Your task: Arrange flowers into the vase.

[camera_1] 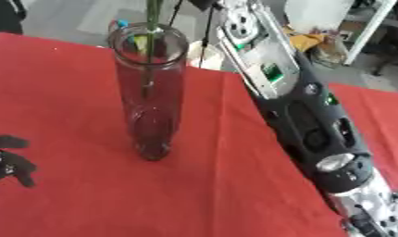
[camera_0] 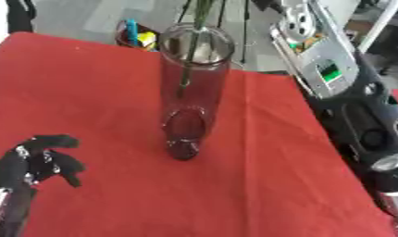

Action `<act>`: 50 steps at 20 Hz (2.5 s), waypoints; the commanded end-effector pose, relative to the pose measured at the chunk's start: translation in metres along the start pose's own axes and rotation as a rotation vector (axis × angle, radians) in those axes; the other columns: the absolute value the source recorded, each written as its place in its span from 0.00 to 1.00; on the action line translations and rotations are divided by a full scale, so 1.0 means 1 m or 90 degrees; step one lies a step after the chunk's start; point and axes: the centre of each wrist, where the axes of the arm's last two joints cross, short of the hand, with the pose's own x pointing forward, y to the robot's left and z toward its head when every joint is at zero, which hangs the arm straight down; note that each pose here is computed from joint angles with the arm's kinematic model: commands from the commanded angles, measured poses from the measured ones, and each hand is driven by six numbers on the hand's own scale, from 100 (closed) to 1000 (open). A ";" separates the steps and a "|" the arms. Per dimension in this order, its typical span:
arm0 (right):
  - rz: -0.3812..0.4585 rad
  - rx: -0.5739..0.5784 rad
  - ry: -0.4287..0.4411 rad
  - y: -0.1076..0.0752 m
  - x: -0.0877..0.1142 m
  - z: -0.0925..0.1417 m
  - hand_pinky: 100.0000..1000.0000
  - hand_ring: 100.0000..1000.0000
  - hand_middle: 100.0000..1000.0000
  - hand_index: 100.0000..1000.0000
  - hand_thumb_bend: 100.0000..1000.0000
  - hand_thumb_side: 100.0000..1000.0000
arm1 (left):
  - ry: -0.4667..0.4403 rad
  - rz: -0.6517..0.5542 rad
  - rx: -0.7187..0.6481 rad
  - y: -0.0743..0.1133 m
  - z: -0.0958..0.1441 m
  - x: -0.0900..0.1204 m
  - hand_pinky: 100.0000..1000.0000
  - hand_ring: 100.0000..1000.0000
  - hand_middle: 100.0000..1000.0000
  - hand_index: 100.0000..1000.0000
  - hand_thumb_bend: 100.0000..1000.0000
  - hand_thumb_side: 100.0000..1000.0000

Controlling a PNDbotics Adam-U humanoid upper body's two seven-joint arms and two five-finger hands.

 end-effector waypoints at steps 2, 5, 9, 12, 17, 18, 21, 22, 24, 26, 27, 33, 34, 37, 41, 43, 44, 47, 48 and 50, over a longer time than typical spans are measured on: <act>0.031 0.005 -0.008 -0.013 0.000 -0.004 0.35 0.72 0.19 0.34 0.00 1.00 | -0.016 -0.003 -0.003 -0.001 -0.004 0.006 0.38 0.52 0.65 0.78 0.04 1.00; 0.033 0.006 -0.006 -0.013 -0.004 -0.006 0.35 0.72 0.19 0.34 0.00 1.00 | -0.015 -0.004 -0.004 -0.001 -0.004 0.006 0.38 0.53 0.65 0.78 0.04 1.00; 0.038 0.022 0.015 -0.011 -0.015 -0.004 0.35 0.74 0.19 0.35 0.00 1.00 | -0.014 -0.005 -0.006 -0.001 -0.004 0.006 0.38 0.53 0.65 0.78 0.04 1.00; 0.039 0.033 0.021 -0.010 -0.020 -0.003 0.36 0.75 0.19 0.36 0.00 1.00 | -0.014 -0.006 -0.007 -0.001 -0.004 0.006 0.38 0.53 0.65 0.78 0.04 1.00; 0.043 0.067 0.031 -0.010 -0.025 0.000 0.39 0.78 0.22 0.39 0.00 1.00 | -0.013 -0.007 -0.009 -0.001 -0.003 0.006 0.38 0.53 0.65 0.78 0.04 1.00; 0.042 0.072 0.033 -0.010 -0.026 0.000 0.40 0.79 0.23 0.40 0.00 1.00 | -0.013 -0.007 -0.009 -0.001 -0.003 0.006 0.38 0.53 0.65 0.78 0.04 1.00; 0.034 0.098 0.038 -0.010 -0.027 0.001 0.44 0.83 0.28 0.45 0.00 1.00 | -0.013 -0.008 -0.010 -0.002 -0.003 0.006 0.38 0.53 0.65 0.78 0.04 1.00; 0.032 0.107 0.039 -0.010 -0.027 0.001 0.47 0.86 0.31 0.48 0.00 1.00 | -0.013 -0.007 -0.011 -0.002 -0.003 0.006 0.38 0.53 0.65 0.78 0.04 1.00; 0.025 0.127 0.040 -0.010 -0.027 0.001 0.50 0.89 0.34 0.50 0.00 1.00 | -0.012 -0.007 -0.012 -0.002 -0.003 0.006 0.38 0.53 0.65 0.78 0.03 1.00; 0.021 0.141 0.038 -0.012 -0.026 0.001 0.52 0.90 0.37 0.52 0.00 1.00 | -0.011 -0.008 -0.014 -0.002 -0.003 0.006 0.38 0.53 0.66 0.78 0.03 1.00; 0.020 0.147 0.036 -0.012 -0.026 0.001 0.52 0.91 0.37 0.52 0.00 1.00 | -0.011 -0.008 -0.014 -0.002 -0.003 0.006 0.38 0.53 0.66 0.78 0.03 1.00; 0.025 0.175 0.026 -0.016 -0.025 0.001 0.55 0.93 0.41 0.56 0.01 1.00 | -0.010 -0.008 -0.017 -0.002 -0.003 0.005 0.38 0.53 0.66 0.78 0.03 1.00; 0.027 0.181 0.024 -0.017 -0.025 0.001 0.56 0.94 0.42 0.57 0.02 1.00 | -0.010 -0.008 -0.017 -0.002 -0.003 0.005 0.38 0.53 0.66 0.78 0.03 1.00; 0.035 0.197 0.015 -0.019 -0.023 0.001 0.57 0.95 0.44 0.60 0.04 1.00 | -0.011 -0.008 -0.018 -0.002 -0.003 0.006 0.38 0.53 0.66 0.78 0.04 1.00; 0.044 0.212 0.011 -0.022 -0.022 0.000 0.59 0.97 0.47 0.62 0.03 1.00 | -0.010 -0.008 -0.020 -0.002 -0.003 0.006 0.38 0.53 0.66 0.78 0.04 1.00; 0.046 0.215 0.012 -0.024 -0.022 0.000 0.59 0.97 0.46 0.60 0.00 1.00 | -0.010 -0.008 -0.021 -0.002 -0.003 0.006 0.38 0.53 0.66 0.78 0.04 1.00; 0.045 0.214 0.014 -0.024 -0.022 0.000 0.59 0.97 0.46 0.60 0.00 1.00 | -0.009 -0.008 -0.021 -0.002 -0.003 0.006 0.38 0.53 0.66 0.78 0.04 1.00; 0.040 0.216 0.023 -0.025 -0.023 -0.001 0.60 0.98 0.47 0.62 0.00 1.00 | -0.009 -0.007 -0.023 -0.002 -0.004 0.006 0.38 0.53 0.66 0.78 0.04 1.00; 0.042 0.220 0.027 -0.025 -0.024 -0.002 0.60 0.99 0.48 0.63 0.00 1.00 | -0.009 -0.007 -0.024 -0.002 -0.003 0.006 0.38 0.53 0.66 0.78 0.04 1.00; 0.048 0.231 0.035 -0.026 -0.025 -0.002 0.61 1.00 0.49 0.64 0.00 1.00 | -0.008 -0.007 -0.024 -0.002 -0.003 0.006 0.38 0.53 0.66 0.78 0.04 1.00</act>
